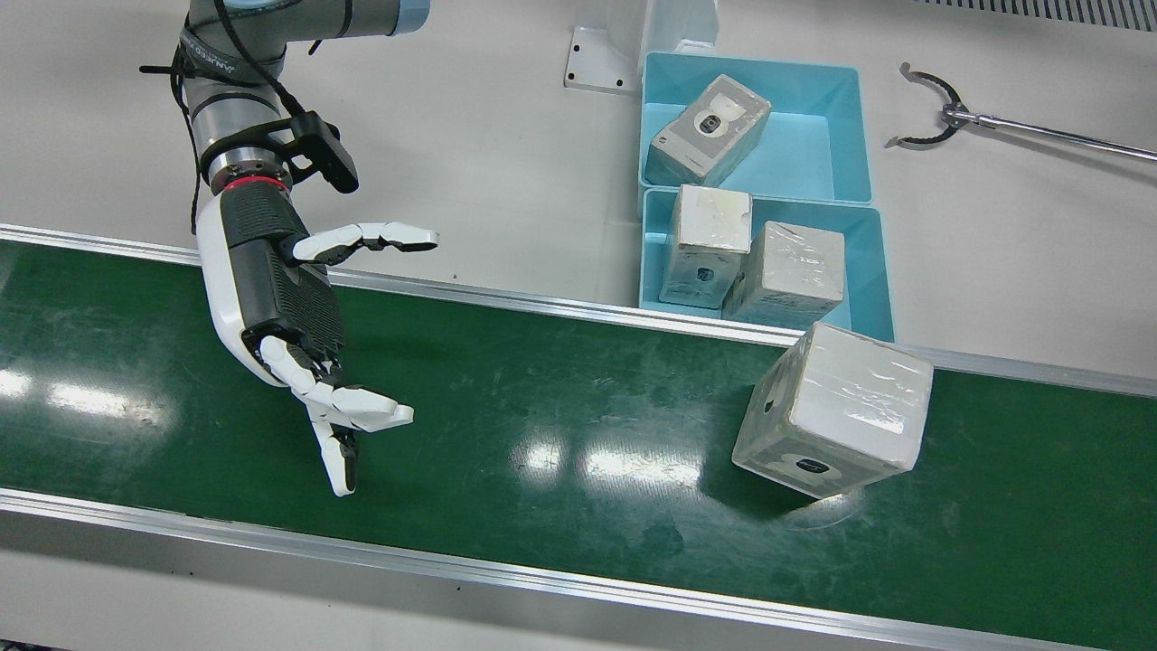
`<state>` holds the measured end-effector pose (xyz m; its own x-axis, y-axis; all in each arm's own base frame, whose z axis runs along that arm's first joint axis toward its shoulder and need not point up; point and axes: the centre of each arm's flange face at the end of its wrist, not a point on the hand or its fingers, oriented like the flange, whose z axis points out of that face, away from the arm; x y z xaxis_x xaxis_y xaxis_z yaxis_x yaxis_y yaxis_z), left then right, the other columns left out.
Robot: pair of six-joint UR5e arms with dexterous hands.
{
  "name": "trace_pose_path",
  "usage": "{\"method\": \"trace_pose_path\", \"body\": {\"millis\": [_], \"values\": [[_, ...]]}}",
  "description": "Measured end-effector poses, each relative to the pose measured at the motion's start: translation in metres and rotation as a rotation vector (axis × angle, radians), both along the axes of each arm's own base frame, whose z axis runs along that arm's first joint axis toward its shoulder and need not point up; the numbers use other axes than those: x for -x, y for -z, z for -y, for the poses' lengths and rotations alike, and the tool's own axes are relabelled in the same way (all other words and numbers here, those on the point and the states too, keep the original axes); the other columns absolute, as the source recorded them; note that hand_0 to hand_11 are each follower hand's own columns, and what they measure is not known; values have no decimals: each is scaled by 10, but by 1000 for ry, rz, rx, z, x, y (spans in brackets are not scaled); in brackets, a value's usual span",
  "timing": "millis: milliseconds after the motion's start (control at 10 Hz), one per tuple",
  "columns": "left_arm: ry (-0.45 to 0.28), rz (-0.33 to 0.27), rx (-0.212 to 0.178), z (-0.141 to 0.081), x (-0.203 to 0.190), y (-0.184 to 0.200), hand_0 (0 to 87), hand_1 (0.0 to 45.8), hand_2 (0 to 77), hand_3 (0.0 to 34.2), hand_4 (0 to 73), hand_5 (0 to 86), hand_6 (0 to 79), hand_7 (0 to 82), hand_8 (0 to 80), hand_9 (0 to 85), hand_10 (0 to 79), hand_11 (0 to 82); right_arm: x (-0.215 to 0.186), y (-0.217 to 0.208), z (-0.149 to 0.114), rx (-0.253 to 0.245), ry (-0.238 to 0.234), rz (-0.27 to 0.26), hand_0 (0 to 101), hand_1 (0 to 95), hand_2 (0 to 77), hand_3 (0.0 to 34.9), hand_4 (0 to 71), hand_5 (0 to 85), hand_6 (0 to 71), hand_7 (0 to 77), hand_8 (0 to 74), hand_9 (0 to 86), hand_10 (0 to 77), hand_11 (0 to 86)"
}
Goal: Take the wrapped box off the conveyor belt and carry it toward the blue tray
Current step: 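Track the approaching wrapped white box with the right hand along the belt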
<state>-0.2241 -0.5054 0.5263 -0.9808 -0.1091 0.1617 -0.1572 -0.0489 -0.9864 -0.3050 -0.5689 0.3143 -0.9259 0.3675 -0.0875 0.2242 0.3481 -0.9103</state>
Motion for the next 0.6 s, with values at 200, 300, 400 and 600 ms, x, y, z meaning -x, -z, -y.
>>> {"method": "trace_pose_path", "body": {"millis": [200,300,400,600], "values": [[0,0,0,0,0,0,0,0,5,0,0,11,0,5,5,0,0,0,1,-2,0,4,2,-2,497,180,185,36,213,196,98,267,5,54,0,16],[0,0,0,0,0,0,0,0,11,0,0,11,0,5,5,0,5,0,2,-3,0,4,1,-2,498,180,185,36,207,196,98,267,5,54,0,16],[0,0,0,0,0,0,0,0,11,0,0,11,0,5,5,0,5,0,2,-3,-1,4,2,-4,498,180,185,36,207,196,98,267,5,54,0,16],[0,0,0,0,0,0,0,0,11,0,0,11,0,5,5,0,5,0,3,-3,-1,4,2,-6,624,338,387,6,240,360,125,289,33,82,33,71]]}}
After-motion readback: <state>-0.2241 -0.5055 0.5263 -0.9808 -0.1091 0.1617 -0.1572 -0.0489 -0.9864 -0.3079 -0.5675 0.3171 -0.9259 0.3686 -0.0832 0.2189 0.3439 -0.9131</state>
